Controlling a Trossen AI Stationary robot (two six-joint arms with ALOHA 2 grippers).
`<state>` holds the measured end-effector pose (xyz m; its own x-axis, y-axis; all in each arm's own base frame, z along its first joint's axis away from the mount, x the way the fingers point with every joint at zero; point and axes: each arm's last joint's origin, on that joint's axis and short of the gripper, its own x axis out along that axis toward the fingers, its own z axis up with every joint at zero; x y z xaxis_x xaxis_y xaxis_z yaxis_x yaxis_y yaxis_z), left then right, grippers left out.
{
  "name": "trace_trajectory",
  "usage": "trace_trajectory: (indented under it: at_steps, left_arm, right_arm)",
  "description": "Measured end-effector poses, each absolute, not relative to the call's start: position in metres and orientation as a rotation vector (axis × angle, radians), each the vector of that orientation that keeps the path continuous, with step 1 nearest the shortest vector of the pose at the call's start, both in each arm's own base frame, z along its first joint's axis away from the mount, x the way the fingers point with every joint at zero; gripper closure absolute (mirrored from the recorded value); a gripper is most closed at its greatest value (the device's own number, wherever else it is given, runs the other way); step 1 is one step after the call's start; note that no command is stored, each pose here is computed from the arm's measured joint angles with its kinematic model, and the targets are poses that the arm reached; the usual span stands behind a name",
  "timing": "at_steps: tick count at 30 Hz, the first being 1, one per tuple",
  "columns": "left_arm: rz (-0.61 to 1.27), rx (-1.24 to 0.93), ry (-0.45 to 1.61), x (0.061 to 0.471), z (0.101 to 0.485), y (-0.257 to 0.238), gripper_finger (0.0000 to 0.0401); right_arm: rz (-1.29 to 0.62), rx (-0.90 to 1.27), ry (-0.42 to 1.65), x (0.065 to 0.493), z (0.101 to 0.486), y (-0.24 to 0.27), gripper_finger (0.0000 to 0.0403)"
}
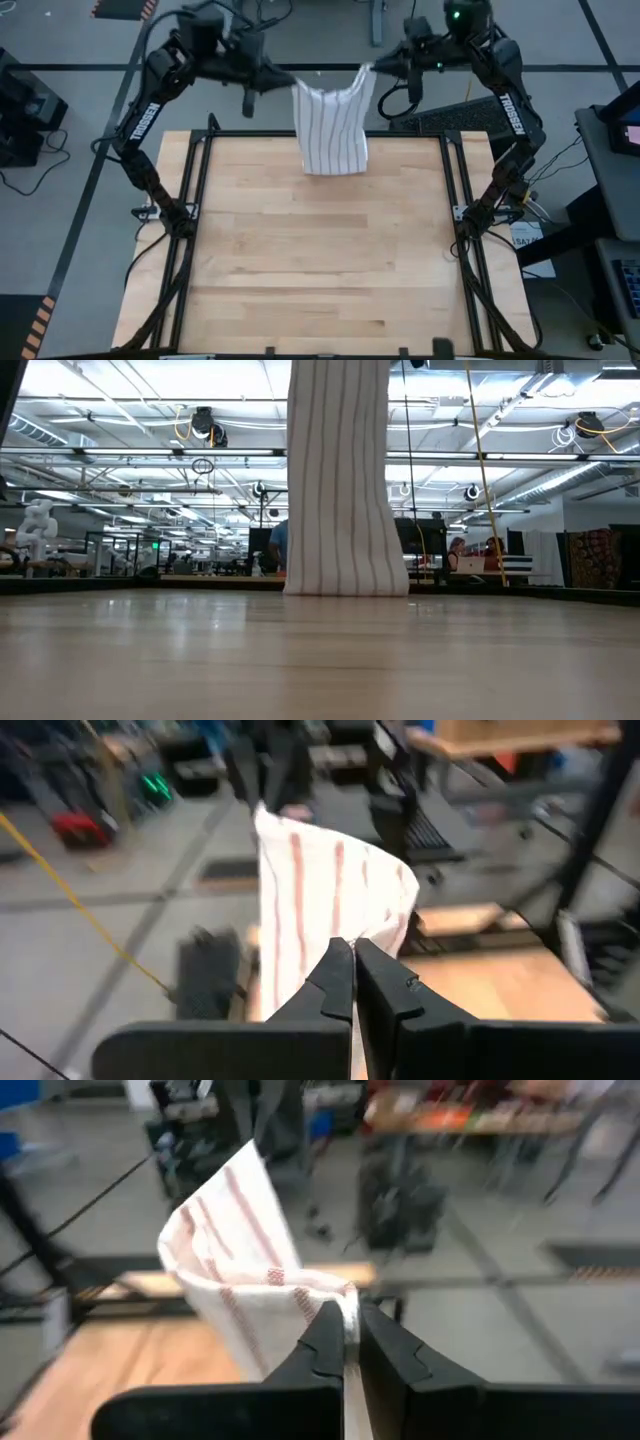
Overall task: Roll towel into tight, uniform cylinder
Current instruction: Fold the white brown kitchen towel
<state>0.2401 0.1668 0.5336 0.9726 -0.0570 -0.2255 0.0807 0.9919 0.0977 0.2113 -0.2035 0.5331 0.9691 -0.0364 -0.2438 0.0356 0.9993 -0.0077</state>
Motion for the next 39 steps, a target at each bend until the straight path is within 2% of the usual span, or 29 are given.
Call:
trace_trajectory:
  at_steps: [11, 17, 24, 39]
  left_arm:
    - [-0.356, -0.039, 0.557, 0.281, 0.472, 0.105, 0.0401]
    - [-0.405, -0.057, 0.715, 0.29, 0.435, 0.063, 0.0401]
    - [-0.326, -0.022, 0.801, 0.286, 0.405, 0.017, 0.0401]
    - [-0.206, -0.001, 0.737, 0.293, 0.313, -0.067, 0.0401]
  right_arm:
    - [0.217, 0.112, 0.501, 0.242, 0.498, -0.149, 0.0399]
    - [0.33, 0.158, 0.609, 0.25, 0.478, -0.11, 0.0399]
    - [0.244, 0.187, 0.761, 0.256, 0.426, -0.066, 0.0399]
    - [0.114, 0.334, 0.73, 0.255, 0.285, 0.028, 0.0399]
